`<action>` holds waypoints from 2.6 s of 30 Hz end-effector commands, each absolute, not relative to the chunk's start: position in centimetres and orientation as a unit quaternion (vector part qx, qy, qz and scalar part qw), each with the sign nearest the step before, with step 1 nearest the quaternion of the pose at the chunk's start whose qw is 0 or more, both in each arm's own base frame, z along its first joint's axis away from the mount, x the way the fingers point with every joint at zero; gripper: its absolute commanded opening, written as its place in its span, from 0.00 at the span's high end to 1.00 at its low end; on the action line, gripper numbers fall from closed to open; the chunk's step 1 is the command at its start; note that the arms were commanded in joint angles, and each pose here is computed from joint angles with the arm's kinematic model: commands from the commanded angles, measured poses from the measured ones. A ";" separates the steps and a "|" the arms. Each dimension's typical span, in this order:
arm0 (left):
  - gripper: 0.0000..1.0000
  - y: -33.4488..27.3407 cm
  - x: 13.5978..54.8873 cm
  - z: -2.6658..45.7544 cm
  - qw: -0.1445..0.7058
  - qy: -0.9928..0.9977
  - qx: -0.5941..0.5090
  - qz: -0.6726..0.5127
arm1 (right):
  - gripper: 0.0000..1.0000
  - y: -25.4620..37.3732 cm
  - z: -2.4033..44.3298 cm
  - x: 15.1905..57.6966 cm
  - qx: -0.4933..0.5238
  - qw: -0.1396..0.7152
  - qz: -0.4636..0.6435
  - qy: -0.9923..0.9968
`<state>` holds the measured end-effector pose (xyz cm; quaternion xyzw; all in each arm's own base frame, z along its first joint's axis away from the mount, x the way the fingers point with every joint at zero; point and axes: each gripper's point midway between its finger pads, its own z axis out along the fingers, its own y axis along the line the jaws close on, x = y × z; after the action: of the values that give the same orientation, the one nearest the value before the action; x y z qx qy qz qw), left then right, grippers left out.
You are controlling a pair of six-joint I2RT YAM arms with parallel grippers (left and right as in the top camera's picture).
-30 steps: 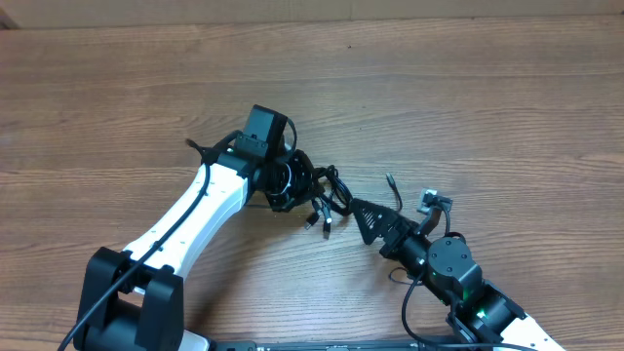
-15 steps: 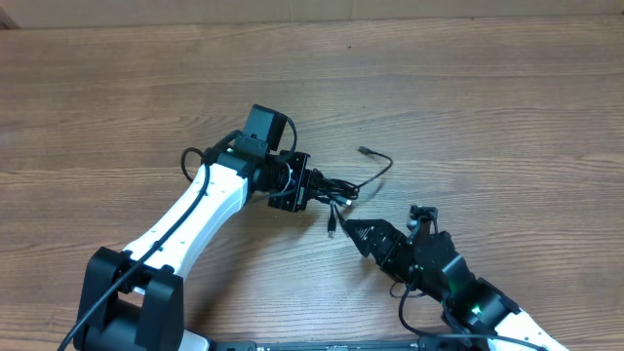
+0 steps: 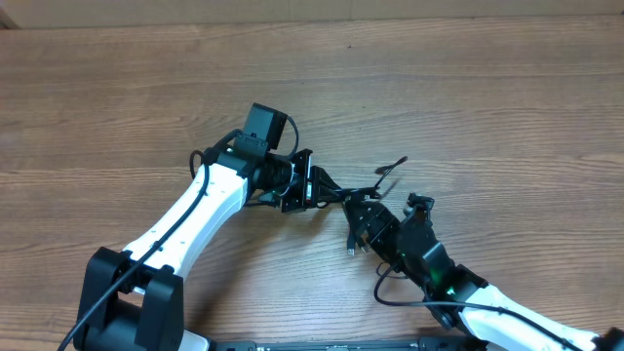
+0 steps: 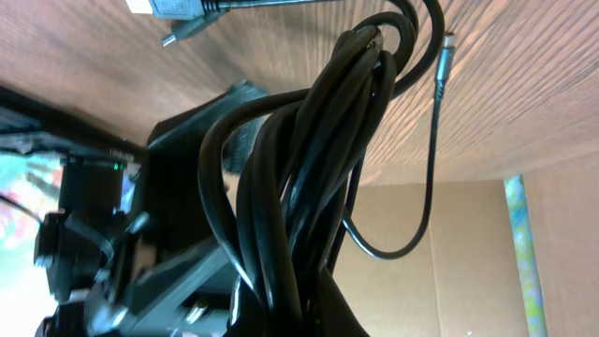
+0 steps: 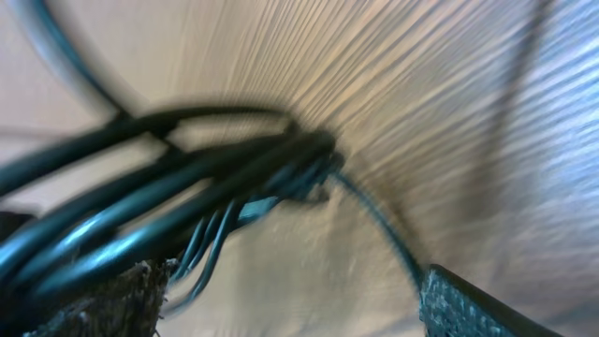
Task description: Untangle cables
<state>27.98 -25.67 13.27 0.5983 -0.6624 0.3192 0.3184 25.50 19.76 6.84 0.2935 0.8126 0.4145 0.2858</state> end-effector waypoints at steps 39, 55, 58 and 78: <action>0.95 -27.6 24.4 18.5 0.453 -0.652 0.479 0.373 | 0.96 15.9 7.7 28.3 0.333 0.397 0.346 0.782; 0.96 -27.6 24.3 18.6 0.448 -0.661 0.464 0.384 | 0.75 16.1 9.7 29.2 0.344 0.421 0.375 0.751; 0.96 -27.8 23.8 19.5 0.462 -0.661 0.435 0.399 | 0.72 15.0 10.1 29.6 0.360 0.445 0.361 0.736; 0.96 -26.0 24.3 22.8 0.488 -0.638 0.349 0.483 | 0.62 5.0 3.9 29.1 0.481 0.408 0.197 0.751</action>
<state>23.34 -27.39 21.41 0.3644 -0.6518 0.4480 0.4916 29.33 5.13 4.64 0.4771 0.7416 0.1942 0.4297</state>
